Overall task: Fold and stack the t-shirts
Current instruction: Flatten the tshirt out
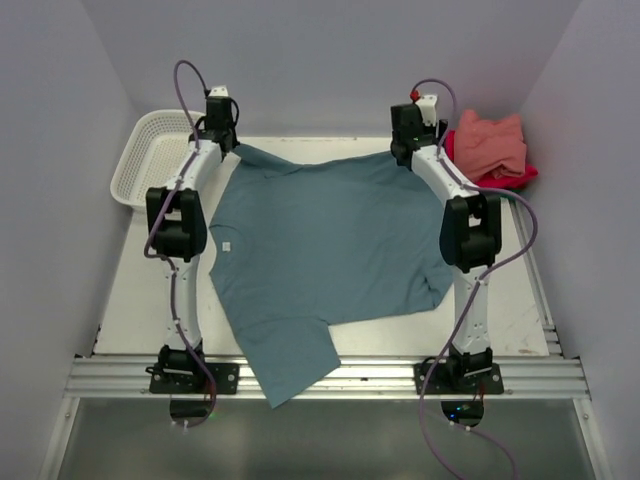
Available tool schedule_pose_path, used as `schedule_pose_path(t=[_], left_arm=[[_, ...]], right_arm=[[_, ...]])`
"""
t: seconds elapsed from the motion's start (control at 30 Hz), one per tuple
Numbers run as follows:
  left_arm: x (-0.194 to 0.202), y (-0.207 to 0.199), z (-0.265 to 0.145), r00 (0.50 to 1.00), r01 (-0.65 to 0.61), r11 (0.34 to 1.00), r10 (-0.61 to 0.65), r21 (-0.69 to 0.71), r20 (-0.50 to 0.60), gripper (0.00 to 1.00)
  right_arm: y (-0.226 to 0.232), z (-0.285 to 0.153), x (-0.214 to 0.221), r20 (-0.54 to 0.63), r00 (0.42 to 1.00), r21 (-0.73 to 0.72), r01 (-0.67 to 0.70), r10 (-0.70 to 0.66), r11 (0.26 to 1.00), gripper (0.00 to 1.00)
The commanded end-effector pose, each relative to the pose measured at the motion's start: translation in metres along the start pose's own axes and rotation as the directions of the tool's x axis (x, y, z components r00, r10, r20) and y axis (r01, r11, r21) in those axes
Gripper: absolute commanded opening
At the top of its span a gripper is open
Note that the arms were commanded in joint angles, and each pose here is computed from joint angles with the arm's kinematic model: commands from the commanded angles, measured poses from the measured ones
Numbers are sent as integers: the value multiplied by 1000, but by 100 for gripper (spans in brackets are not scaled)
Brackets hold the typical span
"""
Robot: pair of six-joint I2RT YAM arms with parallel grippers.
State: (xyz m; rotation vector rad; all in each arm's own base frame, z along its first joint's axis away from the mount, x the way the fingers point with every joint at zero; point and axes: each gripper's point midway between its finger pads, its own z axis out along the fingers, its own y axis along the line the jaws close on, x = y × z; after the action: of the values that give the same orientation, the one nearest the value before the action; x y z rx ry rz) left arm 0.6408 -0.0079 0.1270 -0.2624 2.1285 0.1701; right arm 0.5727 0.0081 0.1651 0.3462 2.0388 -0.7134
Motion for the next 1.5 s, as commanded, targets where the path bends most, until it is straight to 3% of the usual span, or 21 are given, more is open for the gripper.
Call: schedule_pose_path(t=[0.0, 0.03, 0.07, 0.1, 0.13, 0.2, 0.3, 0.43, 0.5, 0.53, 0.57, 0.6, 0.63, 0.67, 0.7, 0.77, 0.83, 1.0, 1.47], left_arm=[[-79, 2, -28, 971, 77, 995, -90, 66, 221, 39], [-89, 2, -40, 960, 91, 993, -109, 79, 260, 59], [-98, 4, -53, 947, 101, 991, -123, 90, 298, 100], [-120, 9, -83, 909, 117, 986, -155, 121, 387, 100], [-126, 9, -97, 895, 118, 983, -165, 138, 413, 100], [-136, 11, -128, 884, 116, 980, -176, 162, 433, 100], [-123, -1, -146, 914, 111, 978, -170, 176, 368, 100], [-56, -28, -151, 967, 128, 963, -174, 237, 187, 100], [-12, -35, -151, 981, 152, 952, -178, 267, 76, 90], [1, -39, -152, 979, 180, 939, -201, 292, 42, 82], [30, -44, -154, 981, 193, 925, -194, 327, -29, 56], [41, -48, -156, 978, 208, 914, -202, 347, -54, 41], [54, -52, -159, 975, 223, 900, -204, 374, -89, 28], [82, -51, -162, 965, 256, 893, -213, 370, -154, 4], [91, -52, -163, 961, 268, 885, -218, 380, -169, 0], [125, -49, -167, 948, 298, 878, -227, 375, -221, 0], [132, -50, -166, 948, 304, 870, -235, 389, -215, 0], [177, -36, -151, 923, 306, 911, -213, 276, -321, 0], [205, -3, -112, 902, 293, 955, -260, 46, -346, 0]], right_arm=[[-18, 1, -31, 85, 994, 91, -72, 65, 993, 85], [-26, -7, -43, 114, 989, 83, -103, 93, 991, 96], [-28, -13, -46, 126, 986, 62, -118, 109, 991, 99], [-26, -13, -35, 127, 985, 35, -119, 114, 992, 99], [-38, -33, -56, 170, 970, -14, -176, 176, 984, 99], [-43, -44, -46, 171, 964, -61, -197, 205, 978, 99], [-53, -73, -47, 181, 954, -145, -215, 239, 966, 99], [-58, -95, -29, 141, 965, -232, -183, 219, 955, 95], [-58, -104, -12, 111, 976, -281, -150, 187, 948, 86], [-58, -107, -6, 93, 979, -299, -148, 183, 943, 38], [-64, -112, 2, 74, 979, -297, -159, 189, 942, 5], [-67, -114, 12, 47, 982, -290, -162, 183, 943, 0], [-68, -117, 17, 36, 981, -293, -174, 193, 940, 0], [-70, -119, 22, 29, 980, -301, -178, 196, 937, 0], [-70, -123, 35, 3, 983, -315, -175, 185, 933, 0], [-67, -126, 52, -34, 984, -336, -175, 174, 925, 0], [-65, -131, 60, -63, 984, -364, -181, 169, 914, 0], [-58, -136, 81, -110, 982, -407, -183, 151, 895, 0], [-57, -140, 112, -176, 980, -422, -158, 91, 893, 0]])
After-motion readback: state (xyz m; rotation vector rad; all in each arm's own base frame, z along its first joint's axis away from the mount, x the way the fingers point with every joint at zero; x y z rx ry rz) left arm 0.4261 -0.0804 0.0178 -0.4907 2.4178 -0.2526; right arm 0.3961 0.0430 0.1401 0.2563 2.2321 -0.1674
